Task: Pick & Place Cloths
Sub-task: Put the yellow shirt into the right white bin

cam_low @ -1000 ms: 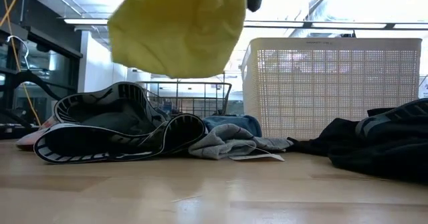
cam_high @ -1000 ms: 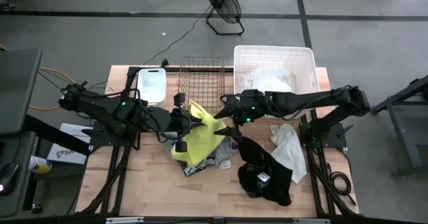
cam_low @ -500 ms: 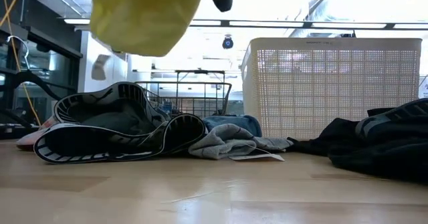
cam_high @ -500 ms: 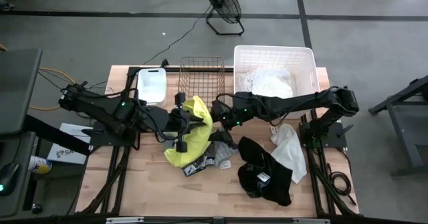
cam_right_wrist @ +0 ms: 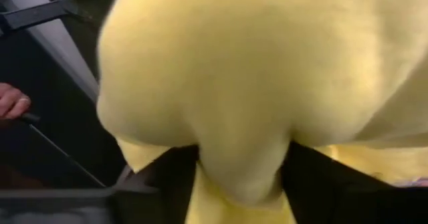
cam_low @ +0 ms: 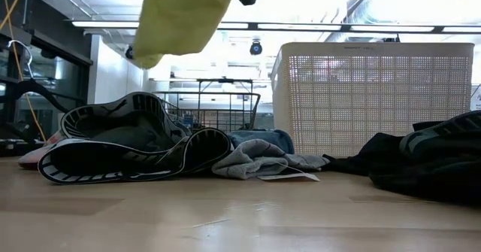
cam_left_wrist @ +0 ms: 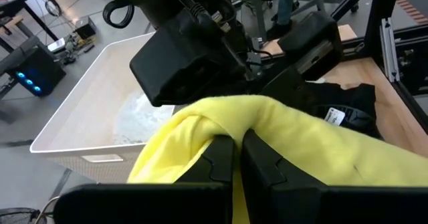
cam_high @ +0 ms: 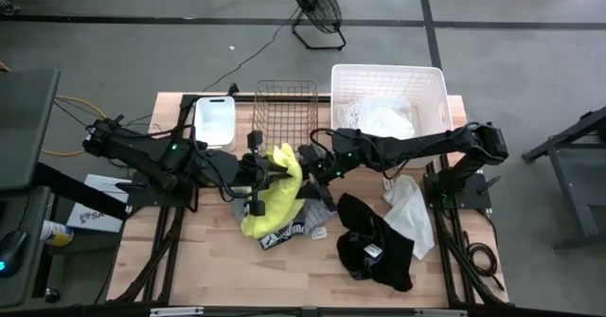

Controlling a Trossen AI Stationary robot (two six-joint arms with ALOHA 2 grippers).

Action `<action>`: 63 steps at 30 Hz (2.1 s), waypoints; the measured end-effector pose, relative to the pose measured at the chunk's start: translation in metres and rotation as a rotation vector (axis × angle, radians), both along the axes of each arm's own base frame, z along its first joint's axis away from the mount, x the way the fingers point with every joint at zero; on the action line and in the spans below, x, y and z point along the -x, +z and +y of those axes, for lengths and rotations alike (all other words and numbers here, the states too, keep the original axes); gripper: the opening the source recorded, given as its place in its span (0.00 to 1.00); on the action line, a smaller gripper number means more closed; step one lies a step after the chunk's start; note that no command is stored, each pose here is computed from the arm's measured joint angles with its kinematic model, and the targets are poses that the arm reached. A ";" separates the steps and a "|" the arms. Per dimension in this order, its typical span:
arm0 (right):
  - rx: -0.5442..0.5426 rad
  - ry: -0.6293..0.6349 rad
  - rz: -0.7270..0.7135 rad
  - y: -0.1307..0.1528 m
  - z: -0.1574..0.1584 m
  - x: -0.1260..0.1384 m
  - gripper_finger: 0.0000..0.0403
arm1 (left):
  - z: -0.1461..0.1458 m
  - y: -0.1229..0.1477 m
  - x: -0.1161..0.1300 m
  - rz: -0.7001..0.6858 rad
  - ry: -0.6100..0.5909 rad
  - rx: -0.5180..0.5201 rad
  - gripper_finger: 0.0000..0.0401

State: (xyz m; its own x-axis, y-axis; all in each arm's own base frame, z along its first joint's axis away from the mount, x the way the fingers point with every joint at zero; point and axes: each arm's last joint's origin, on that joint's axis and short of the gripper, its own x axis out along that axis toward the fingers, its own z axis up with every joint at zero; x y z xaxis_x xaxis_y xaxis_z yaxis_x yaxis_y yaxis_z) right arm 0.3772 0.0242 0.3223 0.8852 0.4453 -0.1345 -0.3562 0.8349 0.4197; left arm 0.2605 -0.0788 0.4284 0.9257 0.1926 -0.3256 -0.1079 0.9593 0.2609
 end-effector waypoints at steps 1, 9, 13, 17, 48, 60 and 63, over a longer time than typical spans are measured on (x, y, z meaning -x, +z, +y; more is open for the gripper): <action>-0.008 0.005 0.003 0.000 0.000 0.000 0.40 | 0.000 0.000 0.000 0.000 0.000 0.000 0.01; -0.067 0.050 0.022 0.004 -0.002 0.003 0.07 | 0.000 0.000 0.000 0.000 0.002 0.007 0.01; -0.066 0.044 -0.006 0.016 -0.002 0.011 0.07 | 0.000 0.001 0.000 -0.006 0.005 0.011 0.01; -0.030 -0.007 -0.019 0.027 -0.003 0.023 0.07 | 0.001 0.001 0.000 -0.012 0.019 0.031 0.07; 0.194 -0.403 -0.150 0.098 -0.018 0.114 0.07 | 0.006 0.036 0.009 -0.312 0.095 0.093 0.71; 0.332 -0.839 -0.058 0.114 -0.032 0.175 0.07 | 0.009 0.036 0.012 -0.315 0.182 0.099 0.71; 0.361 -0.928 -0.013 0.112 -0.034 0.183 0.07 | 0.012 0.039 0.019 -0.316 0.198 0.106 0.71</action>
